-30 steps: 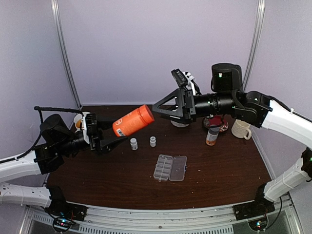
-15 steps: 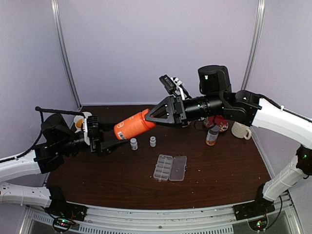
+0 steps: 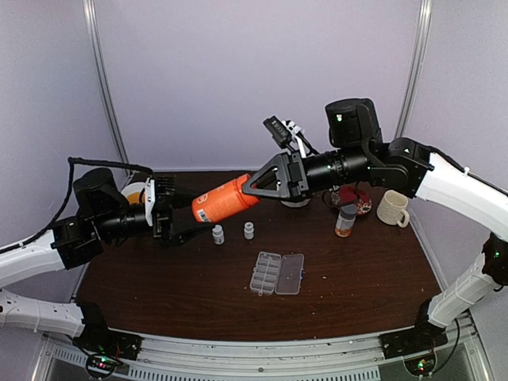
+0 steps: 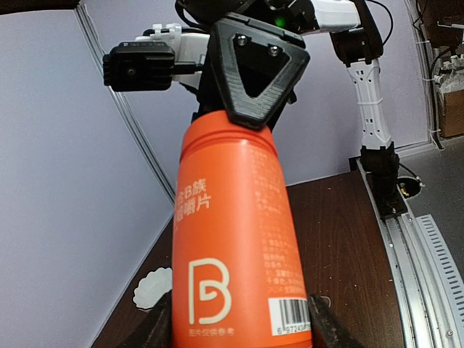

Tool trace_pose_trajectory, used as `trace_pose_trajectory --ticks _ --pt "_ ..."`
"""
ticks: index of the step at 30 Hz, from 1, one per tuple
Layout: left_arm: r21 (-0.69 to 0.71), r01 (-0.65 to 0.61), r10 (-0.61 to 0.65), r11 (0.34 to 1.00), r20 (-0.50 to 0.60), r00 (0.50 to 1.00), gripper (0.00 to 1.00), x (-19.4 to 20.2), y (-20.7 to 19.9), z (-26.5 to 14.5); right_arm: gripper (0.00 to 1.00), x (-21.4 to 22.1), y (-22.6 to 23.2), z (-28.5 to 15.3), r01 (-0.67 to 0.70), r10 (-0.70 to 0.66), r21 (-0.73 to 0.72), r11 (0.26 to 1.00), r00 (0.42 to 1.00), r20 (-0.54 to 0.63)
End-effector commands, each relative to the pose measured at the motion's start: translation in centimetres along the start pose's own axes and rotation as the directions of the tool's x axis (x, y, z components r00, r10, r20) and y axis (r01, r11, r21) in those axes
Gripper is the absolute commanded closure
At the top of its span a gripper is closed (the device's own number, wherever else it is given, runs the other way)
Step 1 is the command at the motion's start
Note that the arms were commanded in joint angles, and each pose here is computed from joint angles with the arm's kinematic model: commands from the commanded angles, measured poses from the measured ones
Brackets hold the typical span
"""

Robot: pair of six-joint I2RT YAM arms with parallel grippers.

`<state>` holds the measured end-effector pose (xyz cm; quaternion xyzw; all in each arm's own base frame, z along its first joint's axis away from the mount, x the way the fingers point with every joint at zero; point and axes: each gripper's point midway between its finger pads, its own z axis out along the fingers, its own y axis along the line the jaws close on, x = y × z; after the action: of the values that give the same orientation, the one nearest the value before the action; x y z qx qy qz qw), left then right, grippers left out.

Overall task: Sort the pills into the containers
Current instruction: Unscrew the lid of the pill bottle.

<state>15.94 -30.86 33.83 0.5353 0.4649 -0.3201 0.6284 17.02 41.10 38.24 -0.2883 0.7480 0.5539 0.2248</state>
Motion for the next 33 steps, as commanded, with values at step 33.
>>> trace_pose_trajectory --ticks 33 --pt "0.302 0.139 -0.164 0.943 0.059 0.985 1.0 -2.8 -3.9 0.7 0.73 3.3 0.7 -3.4 0.893 -0.895 0.077 0.444 0.446 -0.015"
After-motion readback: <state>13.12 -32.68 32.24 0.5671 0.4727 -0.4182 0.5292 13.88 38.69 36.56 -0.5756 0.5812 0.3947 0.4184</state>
